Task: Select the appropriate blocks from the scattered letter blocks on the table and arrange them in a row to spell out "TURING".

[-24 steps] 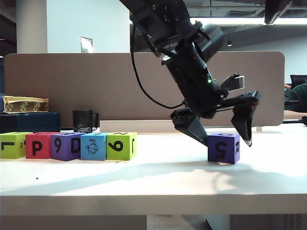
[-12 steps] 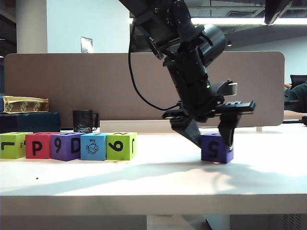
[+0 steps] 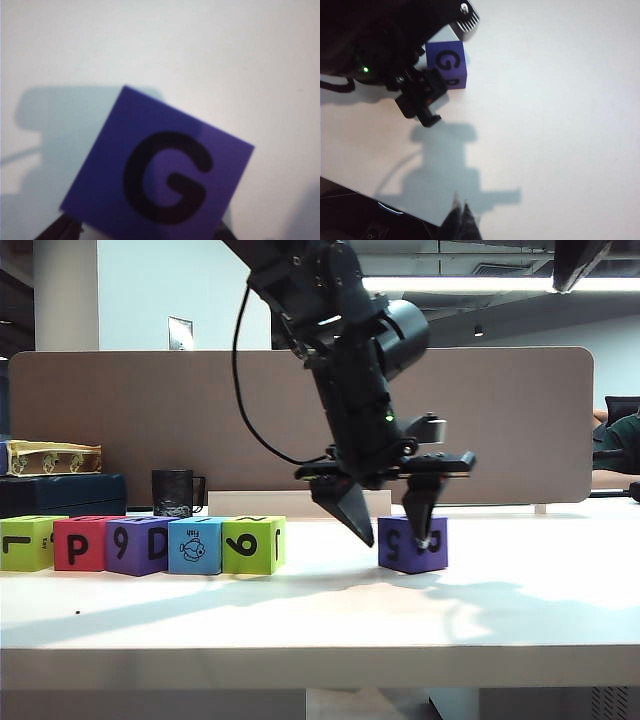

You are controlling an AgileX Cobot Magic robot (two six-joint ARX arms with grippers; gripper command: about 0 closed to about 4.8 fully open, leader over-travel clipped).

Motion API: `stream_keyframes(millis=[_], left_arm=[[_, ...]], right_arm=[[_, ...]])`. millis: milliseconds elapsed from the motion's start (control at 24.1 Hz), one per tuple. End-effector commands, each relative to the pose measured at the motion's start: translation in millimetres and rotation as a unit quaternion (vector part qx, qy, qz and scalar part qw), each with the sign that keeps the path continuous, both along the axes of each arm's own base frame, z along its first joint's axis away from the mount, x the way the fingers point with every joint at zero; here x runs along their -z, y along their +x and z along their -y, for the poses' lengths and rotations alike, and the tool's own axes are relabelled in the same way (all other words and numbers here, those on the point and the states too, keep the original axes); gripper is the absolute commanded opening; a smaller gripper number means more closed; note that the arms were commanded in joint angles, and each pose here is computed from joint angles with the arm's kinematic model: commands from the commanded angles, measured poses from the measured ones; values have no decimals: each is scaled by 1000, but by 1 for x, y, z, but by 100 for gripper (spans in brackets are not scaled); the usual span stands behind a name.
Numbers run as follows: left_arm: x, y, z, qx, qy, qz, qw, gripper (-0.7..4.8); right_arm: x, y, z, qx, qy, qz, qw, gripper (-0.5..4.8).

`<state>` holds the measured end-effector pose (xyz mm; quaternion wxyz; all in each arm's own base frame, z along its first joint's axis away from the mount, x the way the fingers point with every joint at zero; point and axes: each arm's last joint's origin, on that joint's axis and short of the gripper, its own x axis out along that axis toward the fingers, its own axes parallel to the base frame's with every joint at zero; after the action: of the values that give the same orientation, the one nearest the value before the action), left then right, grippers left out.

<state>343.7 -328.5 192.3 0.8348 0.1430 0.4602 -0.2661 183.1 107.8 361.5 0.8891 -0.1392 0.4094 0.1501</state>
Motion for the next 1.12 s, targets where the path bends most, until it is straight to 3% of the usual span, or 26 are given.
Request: stream_keyframes(millis=[41, 249, 580, 705, 746, 912, 1119], left_arm=[[-5, 3, -11, -18, 12, -9, 1000, 298], [-10, -4, -11, 39, -17, -61, 997, 320], [-59, -10, -38, 54, 13, -10, 998, 318], [-109, -12, -76, 35, 24, 47, 998, 310], [-118, -13, -84, 30, 21, 54, 998, 302], [-175, -21, -149, -36, -5, 100, 994, 302], [-205, -35, -187, -73, -20, 124, 989, 302]], right_arm=[[-2, 0, 0, -1, 3, 7, 1000, -1], [-2, 0, 0, -1, 3, 7, 1000, -1], [0, 4, -2, 1, 1, 8, 1000, -1], [8, 16, -10, 1, -4, 0, 1000, -1], [11, 21, -13, 0, -4, -1, 1000, -1], [30, 50, -31, -1, -1, 0, 1000, -1], [52, 83, -52, -1, 13, 22, 1000, -1]])
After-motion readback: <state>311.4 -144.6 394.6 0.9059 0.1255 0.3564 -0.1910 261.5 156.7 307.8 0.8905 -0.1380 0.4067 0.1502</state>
